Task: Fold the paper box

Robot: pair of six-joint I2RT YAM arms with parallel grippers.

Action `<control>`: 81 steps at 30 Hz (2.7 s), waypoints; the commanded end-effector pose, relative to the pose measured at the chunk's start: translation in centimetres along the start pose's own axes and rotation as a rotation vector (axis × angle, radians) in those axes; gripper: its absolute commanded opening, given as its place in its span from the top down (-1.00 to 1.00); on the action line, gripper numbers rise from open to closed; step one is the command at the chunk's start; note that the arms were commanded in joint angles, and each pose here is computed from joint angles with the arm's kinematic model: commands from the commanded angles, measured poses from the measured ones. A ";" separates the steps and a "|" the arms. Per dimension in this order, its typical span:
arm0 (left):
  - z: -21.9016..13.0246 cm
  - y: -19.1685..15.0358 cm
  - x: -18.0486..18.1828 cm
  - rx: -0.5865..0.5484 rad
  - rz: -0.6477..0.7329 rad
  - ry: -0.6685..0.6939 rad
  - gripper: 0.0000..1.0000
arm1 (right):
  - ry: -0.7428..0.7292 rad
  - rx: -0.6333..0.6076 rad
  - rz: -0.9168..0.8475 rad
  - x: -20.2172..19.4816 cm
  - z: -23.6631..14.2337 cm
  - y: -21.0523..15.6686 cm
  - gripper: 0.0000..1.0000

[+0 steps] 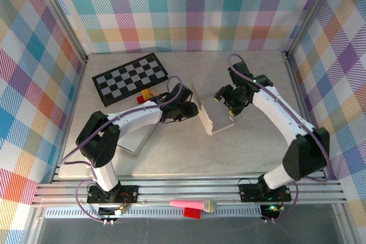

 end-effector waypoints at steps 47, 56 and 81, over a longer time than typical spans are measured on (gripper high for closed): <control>-8.4 0.3 0.8 -0.095 0.102 0.052 0.08 | -0.106 -0.102 -0.156 6.2 2.1 -0.7 1.00; -12.1 -1.2 2.5 -0.060 0.185 0.061 0.05 | -0.262 -0.262 0.428 5.1 1.1 -0.6 1.00; -17.4 -4.4 7.4 0.025 0.240 0.061 0.01 | -0.329 -0.401 0.965 10.0 4.6 -1.9 0.66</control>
Point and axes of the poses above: each hand's point on the last joint's axis, 136 mm out from that joint toward the fingers, its own z axis out along the fingers, its own x axis along the line the jaws close on, y = z × x, the point moved 9 cm from there along -z, back along the fingers, and after that the axes turned 7 degrees about z, right-handed, at the moved point
